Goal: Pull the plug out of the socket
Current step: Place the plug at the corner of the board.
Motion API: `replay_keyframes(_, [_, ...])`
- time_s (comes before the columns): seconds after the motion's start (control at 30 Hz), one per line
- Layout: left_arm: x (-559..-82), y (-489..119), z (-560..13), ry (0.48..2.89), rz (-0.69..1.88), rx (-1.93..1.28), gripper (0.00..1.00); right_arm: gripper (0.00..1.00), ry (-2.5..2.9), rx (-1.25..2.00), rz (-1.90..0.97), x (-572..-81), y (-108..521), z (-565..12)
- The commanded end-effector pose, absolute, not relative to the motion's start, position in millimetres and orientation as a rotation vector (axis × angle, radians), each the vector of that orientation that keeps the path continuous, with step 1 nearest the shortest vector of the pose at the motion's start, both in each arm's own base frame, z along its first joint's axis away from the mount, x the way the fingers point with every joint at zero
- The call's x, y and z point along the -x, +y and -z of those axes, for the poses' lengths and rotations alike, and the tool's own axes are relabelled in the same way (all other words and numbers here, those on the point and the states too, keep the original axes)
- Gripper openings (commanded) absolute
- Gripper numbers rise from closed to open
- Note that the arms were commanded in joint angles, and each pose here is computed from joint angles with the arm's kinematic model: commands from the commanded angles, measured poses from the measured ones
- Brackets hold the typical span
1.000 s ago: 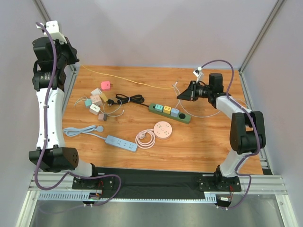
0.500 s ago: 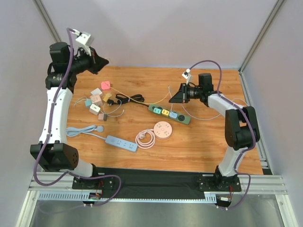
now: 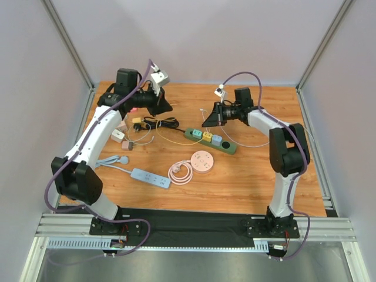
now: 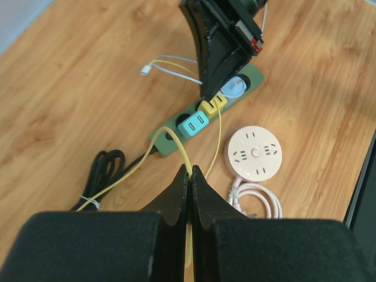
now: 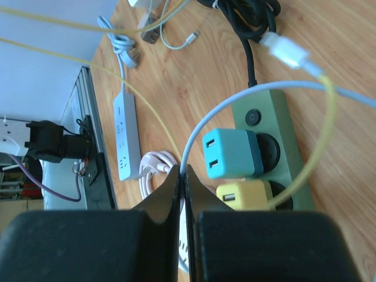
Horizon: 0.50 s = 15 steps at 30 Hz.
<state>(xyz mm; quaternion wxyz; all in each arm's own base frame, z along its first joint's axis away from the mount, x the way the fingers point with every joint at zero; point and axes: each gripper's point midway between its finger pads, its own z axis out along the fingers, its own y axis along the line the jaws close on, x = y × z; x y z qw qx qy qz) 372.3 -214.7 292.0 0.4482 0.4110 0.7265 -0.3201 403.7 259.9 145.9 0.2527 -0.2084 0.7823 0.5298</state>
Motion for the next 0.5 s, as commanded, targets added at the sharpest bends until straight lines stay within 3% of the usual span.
replay_keyframes(0.0, [-370.8, -223.8, -274.4, 1.800, 0.763, -1.099, 0.00, 0.00, 2.268, 0.659, -1.444, -381.5, 278.6, -117.5])
replay_keyframes(0.2, [-370.8, -218.2, -266.1, 1.805, 0.709, -1.120, 0.00, 0.00, 2.299, 0.637, -1.394, -384.6, 275.5, -107.0])
replay_keyframes(0.47, [-359.2, -200.2, -280.3, 1.758, 0.573, -1.135, 0.00, 0.00, 2.216, 0.482, -1.339, -415.1, 243.7, -135.3])
